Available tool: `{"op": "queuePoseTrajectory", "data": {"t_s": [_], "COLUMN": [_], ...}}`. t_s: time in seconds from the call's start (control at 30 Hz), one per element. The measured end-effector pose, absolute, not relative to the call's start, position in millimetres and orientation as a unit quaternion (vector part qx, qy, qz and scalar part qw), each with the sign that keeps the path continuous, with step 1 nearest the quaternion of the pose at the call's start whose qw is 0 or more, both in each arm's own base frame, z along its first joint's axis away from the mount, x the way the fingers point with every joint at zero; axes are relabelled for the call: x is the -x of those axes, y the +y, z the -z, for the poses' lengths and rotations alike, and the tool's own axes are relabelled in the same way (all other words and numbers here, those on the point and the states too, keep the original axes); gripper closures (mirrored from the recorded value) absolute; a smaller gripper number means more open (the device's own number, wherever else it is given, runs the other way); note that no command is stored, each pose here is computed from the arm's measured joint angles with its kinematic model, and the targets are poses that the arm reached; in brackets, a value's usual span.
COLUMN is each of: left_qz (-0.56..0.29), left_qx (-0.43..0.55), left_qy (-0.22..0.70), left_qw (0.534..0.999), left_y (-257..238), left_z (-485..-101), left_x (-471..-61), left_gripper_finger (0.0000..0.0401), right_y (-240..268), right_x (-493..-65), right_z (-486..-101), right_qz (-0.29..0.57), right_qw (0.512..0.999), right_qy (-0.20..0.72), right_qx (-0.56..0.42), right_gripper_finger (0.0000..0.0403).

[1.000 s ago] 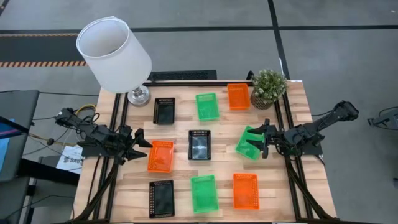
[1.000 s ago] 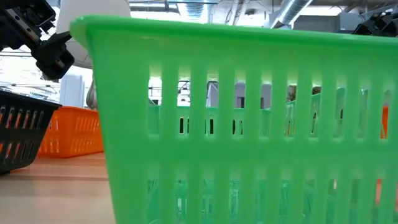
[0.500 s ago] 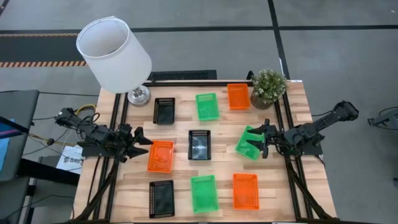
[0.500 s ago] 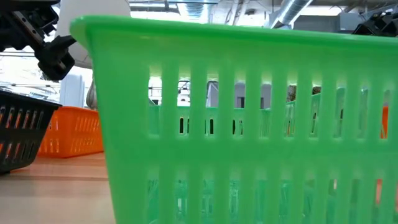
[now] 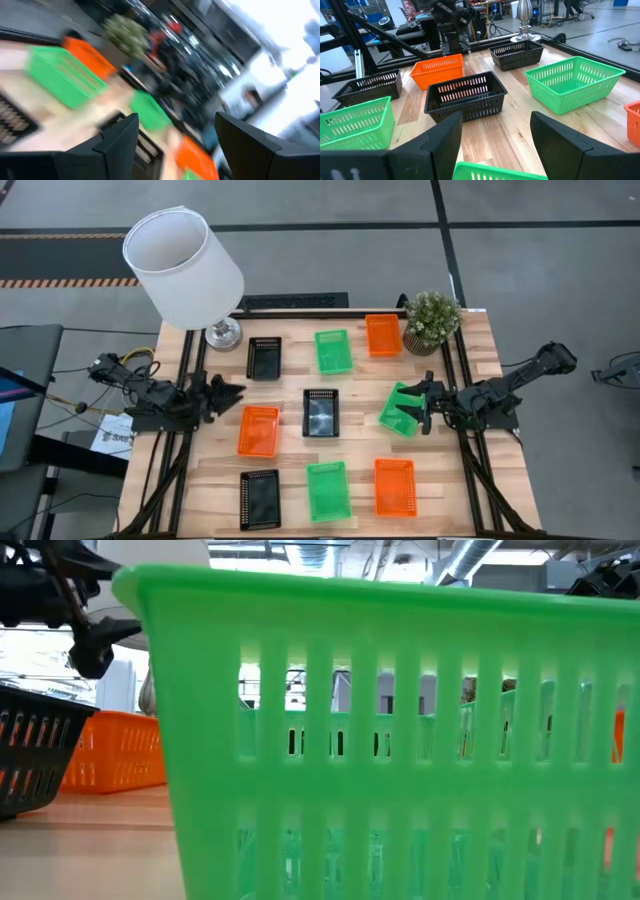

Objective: Stack baskets by color
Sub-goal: Adjust the middle right green bin

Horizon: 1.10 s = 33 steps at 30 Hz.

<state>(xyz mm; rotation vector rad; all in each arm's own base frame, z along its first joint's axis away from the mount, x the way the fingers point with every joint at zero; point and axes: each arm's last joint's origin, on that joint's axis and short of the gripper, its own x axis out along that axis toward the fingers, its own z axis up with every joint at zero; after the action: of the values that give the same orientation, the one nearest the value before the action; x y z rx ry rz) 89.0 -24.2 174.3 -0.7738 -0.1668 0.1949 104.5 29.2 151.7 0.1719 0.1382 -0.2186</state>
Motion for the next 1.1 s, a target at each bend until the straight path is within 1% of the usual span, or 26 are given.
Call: {"op": "queuePoseTrajectory", "data": {"t_s": [0.13, 0.23, 0.37, 0.53, 0.63, 1.1], "left_qz": [-0.157, -0.167, -0.134, -0.072, -0.060, -0.020], "left_qx": [0.392, 0.398, 0.442, 0.448, 0.441, 0.459], "left_qy": [-0.107, -0.117, -0.158, -0.213, -0.218, -0.274], "left_qw": [0.900, 0.895, 0.873, 0.865, 0.868, 0.845], "left_y": [-20.3, -19.6, -19.4, -19.0, -18.5, -10.2], "left_z": [-174.3, -175.5, -185.8, -203.4, -212.5, -261.9], "left_x": [-87.9, -87.4, -86.1, -81.5, -79.3, -60.9], "left_gripper_finger": [0.0150, 0.0150, 0.0150, 0.0150, 0.0150, 0.0150], "right_y": [29.2, 29.2, 29.1, 29.1, 29.2, 29.1], "right_x": [-104.5, -104.5, -104.5, -104.5, -104.5, -104.5], "right_z": [-151.8, -151.8, -151.7, -151.8, -151.7, -151.8], "right_qz": [0.109, 0.109, 0.109, 0.109, 0.109, 0.108], "right_qw": [0.988, 0.988, 0.988, 0.988, 0.988, 0.989], "right_qy": [0.069, 0.069, 0.069, 0.069, 0.069, 0.071], "right_qx": [-0.086, -0.086, -0.086, -0.086, -0.086, -0.066], "right_gripper_finger": [0.0144, 0.0144, 0.0144, 0.0144, 0.0144, 0.0144]}}
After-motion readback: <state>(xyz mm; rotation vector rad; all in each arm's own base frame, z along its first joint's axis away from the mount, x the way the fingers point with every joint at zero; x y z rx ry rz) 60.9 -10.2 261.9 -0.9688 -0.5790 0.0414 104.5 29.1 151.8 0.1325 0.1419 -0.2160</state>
